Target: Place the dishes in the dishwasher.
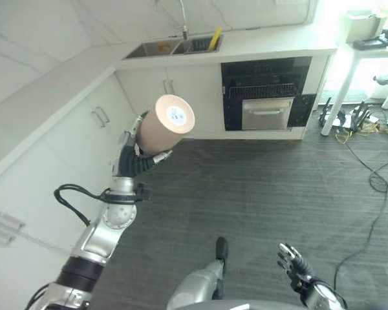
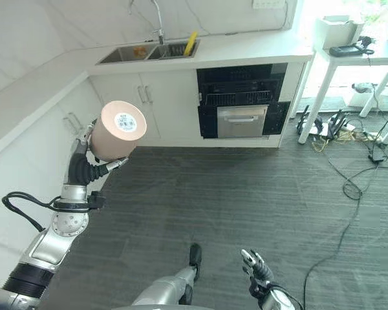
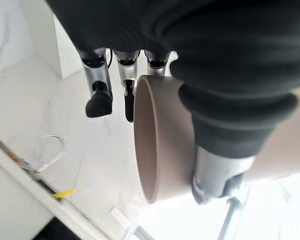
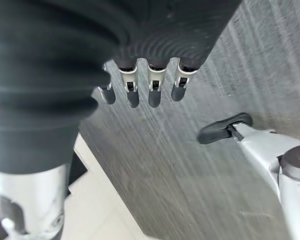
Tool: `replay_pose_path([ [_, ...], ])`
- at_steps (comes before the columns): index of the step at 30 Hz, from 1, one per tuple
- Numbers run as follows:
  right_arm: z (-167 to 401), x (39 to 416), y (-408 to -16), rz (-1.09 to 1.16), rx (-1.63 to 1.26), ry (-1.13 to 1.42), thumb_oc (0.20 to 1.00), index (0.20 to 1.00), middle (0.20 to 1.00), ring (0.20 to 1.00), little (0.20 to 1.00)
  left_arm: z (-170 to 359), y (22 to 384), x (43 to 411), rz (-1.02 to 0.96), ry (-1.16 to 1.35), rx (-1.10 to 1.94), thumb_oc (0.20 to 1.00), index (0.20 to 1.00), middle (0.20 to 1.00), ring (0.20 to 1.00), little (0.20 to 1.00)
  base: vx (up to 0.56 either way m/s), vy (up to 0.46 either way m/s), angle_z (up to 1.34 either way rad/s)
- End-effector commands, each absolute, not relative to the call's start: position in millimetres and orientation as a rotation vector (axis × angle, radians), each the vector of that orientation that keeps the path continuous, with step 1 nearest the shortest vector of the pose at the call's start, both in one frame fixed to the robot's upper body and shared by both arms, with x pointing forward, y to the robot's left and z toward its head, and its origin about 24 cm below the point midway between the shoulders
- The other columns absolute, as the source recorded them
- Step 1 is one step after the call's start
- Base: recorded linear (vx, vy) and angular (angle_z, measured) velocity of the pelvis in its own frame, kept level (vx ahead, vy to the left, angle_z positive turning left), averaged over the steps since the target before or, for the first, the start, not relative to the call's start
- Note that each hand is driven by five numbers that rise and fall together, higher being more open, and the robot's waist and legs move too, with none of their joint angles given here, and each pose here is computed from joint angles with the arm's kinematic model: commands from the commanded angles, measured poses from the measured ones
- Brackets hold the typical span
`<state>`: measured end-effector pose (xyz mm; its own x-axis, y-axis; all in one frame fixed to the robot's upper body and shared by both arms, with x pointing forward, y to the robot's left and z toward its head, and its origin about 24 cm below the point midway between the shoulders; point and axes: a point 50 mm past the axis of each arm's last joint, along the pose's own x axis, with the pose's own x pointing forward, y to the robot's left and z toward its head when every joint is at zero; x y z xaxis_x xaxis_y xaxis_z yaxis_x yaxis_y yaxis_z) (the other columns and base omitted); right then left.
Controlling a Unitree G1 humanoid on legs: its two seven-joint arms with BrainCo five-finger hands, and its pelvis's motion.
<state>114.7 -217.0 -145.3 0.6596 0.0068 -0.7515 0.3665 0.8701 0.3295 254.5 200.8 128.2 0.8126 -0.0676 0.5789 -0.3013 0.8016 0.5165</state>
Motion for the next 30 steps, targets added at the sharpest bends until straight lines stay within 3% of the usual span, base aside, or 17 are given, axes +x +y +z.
replay_pose_path([
  [1,-130,150,-209,-0.089,0.443,0.726,1.0,1.0,1.0,1.0,1.0,167,212,256,0.205,-0.794,0.683,0.2,0.2,0.2,0.2,0.2,0.4,0.136,-1.78],
  [4,-129,150,-205,-0.104,0.44,0.713,1.0,1.0,1.0,1.0,1.0,173,211,261,0.176,-0.795,0.682,0.2,0.2,0.2,0.2,0.2,0.32,0.17,-1.08],
  [12,-128,151,-186,-0.062,0.438,0.689,1.0,1.0,1.0,1.0,1.0,171,207,271,0.146,-0.768,0.694,0.2,0.2,0.2,0.2,0.2,0.23,0.082,0.17],
  [20,-117,177,-188,-0.012,0.419,0.667,1.0,1.0,1.0,1.0,1.0,173,206,263,0.191,-0.777,0.706,0.2,0.2,0.2,0.2,0.2,0.32,-0.388,0.41],
  [30,-115,173,-203,0.003,0.379,0.653,1.0,1.0,1.0,1.0,1.0,168,215,249,0.216,-0.774,0.661,0.2,0.2,0.2,0.2,0.2,0.16,-0.295,-0.09],
])
